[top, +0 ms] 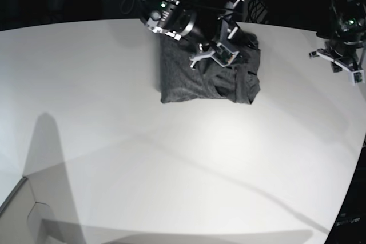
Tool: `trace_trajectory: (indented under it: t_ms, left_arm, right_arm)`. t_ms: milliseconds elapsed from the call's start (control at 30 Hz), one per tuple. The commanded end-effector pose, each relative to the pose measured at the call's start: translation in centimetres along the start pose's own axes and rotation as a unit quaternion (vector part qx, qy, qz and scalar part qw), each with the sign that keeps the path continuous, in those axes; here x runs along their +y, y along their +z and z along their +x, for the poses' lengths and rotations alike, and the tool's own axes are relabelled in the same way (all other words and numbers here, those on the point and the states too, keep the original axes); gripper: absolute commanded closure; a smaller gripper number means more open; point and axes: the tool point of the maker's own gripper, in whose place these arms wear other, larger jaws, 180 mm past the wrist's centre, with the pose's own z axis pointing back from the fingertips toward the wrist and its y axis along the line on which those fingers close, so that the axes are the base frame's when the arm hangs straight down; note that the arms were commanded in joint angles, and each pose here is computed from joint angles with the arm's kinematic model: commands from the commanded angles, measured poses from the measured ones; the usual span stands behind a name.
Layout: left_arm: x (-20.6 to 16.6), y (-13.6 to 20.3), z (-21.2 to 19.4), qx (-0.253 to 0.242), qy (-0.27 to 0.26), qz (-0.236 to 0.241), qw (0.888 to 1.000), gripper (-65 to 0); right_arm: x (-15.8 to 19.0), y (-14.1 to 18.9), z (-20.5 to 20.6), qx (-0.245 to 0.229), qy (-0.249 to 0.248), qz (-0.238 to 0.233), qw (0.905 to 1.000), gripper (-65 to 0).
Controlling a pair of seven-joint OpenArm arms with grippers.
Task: Layout the t-shirt on the table in an organized manner, then fold the t-shirt properly
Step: 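Grasp the folded bundle edge with both grippers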
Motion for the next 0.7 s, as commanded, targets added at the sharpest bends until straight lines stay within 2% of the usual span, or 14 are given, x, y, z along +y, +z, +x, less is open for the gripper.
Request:
trace_trajectory:
  t_ms: [0,100,200,333,467,600,667]
  left_arm:
    - [0.4,0.5,1.2,-0.020,-0.008,0.002,1.000,-0.1]
    - [-0.7,1.2,2.3,-0.041,0.006,-0.020,0.999,-0.1]
    - [-2.9,3.1,3.3,-0.065,0.040,-0.069,0.995,-0.4]
    - [-5.7,5.6,4.1,-0.083,0.085,-0.142,0.983,-8.9]
    - [-9.0,7.2,2.9,-0.060,0.156,-0.229,0.959,-20.5]
    - [-12.1,8.2,2.1,-0.038,0.206,-0.288,0.934,-27.2]
    - [-13.9,8.4,1.3,-0.023,0.207,-0.305,0.929,-28.6]
  right_arm:
    - [0.2,0.0,1.7,-0.032,-0.004,0.003,0.9995,-10.8]
    - [0.0,0.3,2.0,-0.035,-0.002,-0.001,0.9994,-10.8]
    - [-0.9,1.5,1.6,-0.028,0.018,-0.011,0.9994,-10.8]
    - [-2.9,3.6,2.0,-0.033,0.031,-0.044,0.9980,-12.3]
    - [-5.7,6.4,2.5,-0.042,0.026,-0.103,0.9935,-23.9]
    - [-7.7,8.5,1.8,-0.036,0.018,-0.145,0.9886,-35.4]
    - [-8.1,9.1,1.3,-0.030,0.015,-0.154,0.9875,-39.0]
